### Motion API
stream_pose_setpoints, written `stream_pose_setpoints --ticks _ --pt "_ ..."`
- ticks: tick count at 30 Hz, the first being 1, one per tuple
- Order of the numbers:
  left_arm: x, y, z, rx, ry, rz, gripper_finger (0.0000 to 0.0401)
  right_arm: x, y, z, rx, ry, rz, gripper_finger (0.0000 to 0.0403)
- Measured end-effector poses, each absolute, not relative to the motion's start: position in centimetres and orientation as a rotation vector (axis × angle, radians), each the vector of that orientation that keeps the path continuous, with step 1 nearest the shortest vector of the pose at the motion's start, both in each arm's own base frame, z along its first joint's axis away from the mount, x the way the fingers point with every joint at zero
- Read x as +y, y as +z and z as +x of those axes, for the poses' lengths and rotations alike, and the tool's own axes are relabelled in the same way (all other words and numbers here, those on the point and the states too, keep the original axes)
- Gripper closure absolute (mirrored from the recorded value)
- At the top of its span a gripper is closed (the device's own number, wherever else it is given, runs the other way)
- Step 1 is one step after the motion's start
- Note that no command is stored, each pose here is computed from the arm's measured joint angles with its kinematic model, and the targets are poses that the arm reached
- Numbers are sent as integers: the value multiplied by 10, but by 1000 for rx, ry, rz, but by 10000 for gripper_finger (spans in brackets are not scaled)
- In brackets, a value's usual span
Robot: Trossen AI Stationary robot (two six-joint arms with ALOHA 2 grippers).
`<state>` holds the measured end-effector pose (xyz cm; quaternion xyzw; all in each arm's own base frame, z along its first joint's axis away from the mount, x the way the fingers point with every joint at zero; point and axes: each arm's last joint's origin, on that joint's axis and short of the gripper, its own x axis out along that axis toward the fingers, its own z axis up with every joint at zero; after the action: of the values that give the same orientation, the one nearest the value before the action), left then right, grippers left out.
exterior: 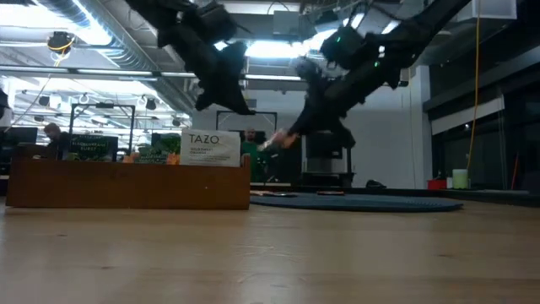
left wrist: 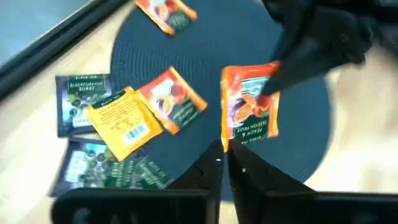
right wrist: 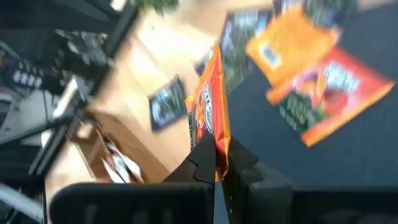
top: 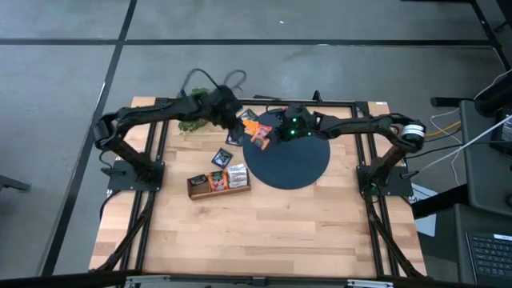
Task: Pick & Place Tea
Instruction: Put the orange tea bag into the middle section of the wooden organizer
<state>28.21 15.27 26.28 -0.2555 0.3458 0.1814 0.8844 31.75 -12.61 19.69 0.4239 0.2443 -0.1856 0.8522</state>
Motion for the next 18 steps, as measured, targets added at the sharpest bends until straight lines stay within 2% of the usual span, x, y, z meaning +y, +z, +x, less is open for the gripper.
stream_pose_setpoints --ticks 5,10,18 --pt "169 268 261 476 399 -790 338 -124 231 305 390 -451 805 390" --pt "173 275 260 221 429 -957 295 -123 259 295 262 -489 713 390" --pt "165 300 273 -57 388 -962 240 -129 284 294 36 -471 696 390"
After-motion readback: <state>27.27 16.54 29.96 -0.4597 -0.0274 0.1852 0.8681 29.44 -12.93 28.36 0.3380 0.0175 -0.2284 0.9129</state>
